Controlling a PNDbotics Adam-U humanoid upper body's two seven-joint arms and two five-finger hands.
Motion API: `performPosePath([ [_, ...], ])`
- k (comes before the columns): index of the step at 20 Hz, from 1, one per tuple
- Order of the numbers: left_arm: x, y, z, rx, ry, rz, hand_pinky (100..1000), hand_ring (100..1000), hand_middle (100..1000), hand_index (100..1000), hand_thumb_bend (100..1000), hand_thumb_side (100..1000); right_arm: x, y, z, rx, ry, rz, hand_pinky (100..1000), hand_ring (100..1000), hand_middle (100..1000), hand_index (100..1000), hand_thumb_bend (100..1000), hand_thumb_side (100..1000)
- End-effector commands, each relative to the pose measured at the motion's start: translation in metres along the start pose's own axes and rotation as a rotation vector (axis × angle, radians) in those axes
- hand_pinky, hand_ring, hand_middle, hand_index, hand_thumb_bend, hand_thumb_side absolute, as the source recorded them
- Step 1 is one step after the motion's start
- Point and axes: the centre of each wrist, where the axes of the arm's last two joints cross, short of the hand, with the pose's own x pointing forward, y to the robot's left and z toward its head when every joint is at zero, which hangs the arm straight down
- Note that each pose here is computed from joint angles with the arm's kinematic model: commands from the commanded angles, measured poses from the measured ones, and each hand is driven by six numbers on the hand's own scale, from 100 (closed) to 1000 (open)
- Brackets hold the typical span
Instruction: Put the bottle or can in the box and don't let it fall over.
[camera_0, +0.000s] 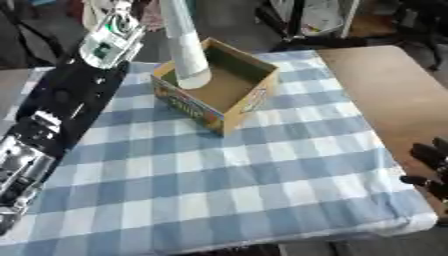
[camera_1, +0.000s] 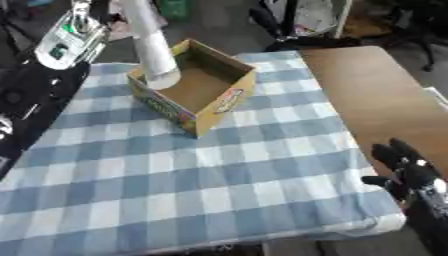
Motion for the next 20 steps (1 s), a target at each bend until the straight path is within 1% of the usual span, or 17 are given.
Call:
performPosePath([
  [1, 0.003, 0.000, -0.008, 0.067, -0.050, -0.068, 650, 664, 399, 644, 100, 501, 0.005, 0.000, -0.005, 0.013, -0.020, 0.008, 771, 1000, 913, 1000, 100, 797],
  [2, 0.000, -0.001, -0.007, 0.097, -0.055, -0.100, 705, 771, 516, 741, 100, 606, 0.005, 0.000, -0.005, 0.013, -0.021, 0.009, 771, 1000, 912, 1000, 100, 797],
  [3, -0.004, -0.002, -0.005, 0.123, -0.063, -0.144, 746, 839, 611, 795, 100, 713, 0.005, 0.000, -0.006, 0.011, -0.022, 0.010, 771, 1000, 912, 1000, 100, 796],
  [4, -0.009, -0.003, -0.002, 0.139, -0.068, -0.188, 794, 912, 726, 857, 224, 707, 0.005, -0.001, -0.006, 0.010, -0.024, 0.011, 771, 1000, 912, 1000, 100, 793],
  [5, -0.013, -0.004, 0.001, 0.141, -0.067, -0.233, 820, 957, 787, 901, 403, 703, 0.006, -0.001, -0.007, 0.009, -0.026, 0.012, 771, 1000, 912, 1000, 100, 793],
  [6, -0.017, -0.006, 0.003, 0.135, -0.066, -0.272, 831, 978, 812, 917, 473, 702, 0.006, -0.001, -0.007, 0.009, -0.027, 0.012, 771, 1000, 912, 1000, 100, 793],
  [7, -0.020, -0.006, 0.006, 0.124, -0.063, -0.304, 876, 1000, 887, 954, 681, 720, 0.006, -0.001, -0.008, 0.009, -0.027, 0.012, 771, 1000, 912, 1000, 100, 793],
  [8, -0.022, -0.006, 0.008, 0.112, -0.061, -0.327, 887, 1000, 898, 960, 714, 731, 0.006, -0.001, -0.008, 0.009, -0.027, 0.011, 771, 1000, 912, 1000, 100, 793],
  [9, -0.024, -0.005, 0.009, 0.093, -0.059, -0.350, 920, 1000, 936, 988, 838, 784, 0.006, -0.001, -0.007, 0.008, -0.026, 0.012, 771, 1000, 912, 1000, 100, 793],
  [11, -0.025, 0.000, 0.012, 0.041, -0.053, -0.401, 933, 1000, 963, 1000, 915, 829, 0.006, -0.002, -0.007, 0.005, -0.024, 0.012, 771, 1000, 912, 1000, 100, 792],
  [12, -0.025, 0.002, 0.013, 0.016, -0.045, -0.423, 934, 1000, 968, 1000, 930, 839, 0.006, -0.002, -0.006, 0.004, -0.023, 0.013, 771, 1000, 912, 1000, 100, 792],
  [13, -0.026, 0.005, 0.014, -0.006, -0.032, -0.443, 927, 1000, 977, 1000, 966, 876, 0.006, -0.002, -0.006, 0.002, -0.023, 0.014, 772, 1000, 912, 1000, 100, 791],
  [14, -0.026, 0.009, 0.017, -0.024, -0.015, -0.459, 923, 1000, 978, 1000, 955, 880, 0.006, -0.002, -0.005, 0.000, -0.022, 0.015, 772, 1000, 912, 1000, 100, 792],
  [15, -0.027, 0.013, 0.019, -0.035, 0.003, -0.467, 916, 1000, 972, 1000, 899, 865, 0.005, -0.003, -0.004, -0.003, -0.021, 0.016, 772, 1000, 912, 1000, 100, 792],
  [16, -0.026, 0.017, 0.022, -0.040, 0.018, -0.467, 915, 1000, 970, 1000, 894, 864, 0.005, -0.003, -0.004, -0.006, -0.020, 0.017, 772, 1000, 912, 1000, 100, 792],
  [17, -0.025, 0.020, 0.025, -0.042, 0.032, -0.461, 906, 1000, 966, 1000, 821, 864, 0.005, -0.003, -0.003, -0.008, -0.019, 0.018, 772, 1000, 912, 1000, 100, 794],
  [20, -0.020, 0.030, 0.041, -0.047, 0.075, -0.370, 893, 1000, 952, 984, 714, 861, 0.004, -0.004, -0.001, -0.020, -0.011, 0.023, 772, 1000, 913, 1000, 100, 798],
])
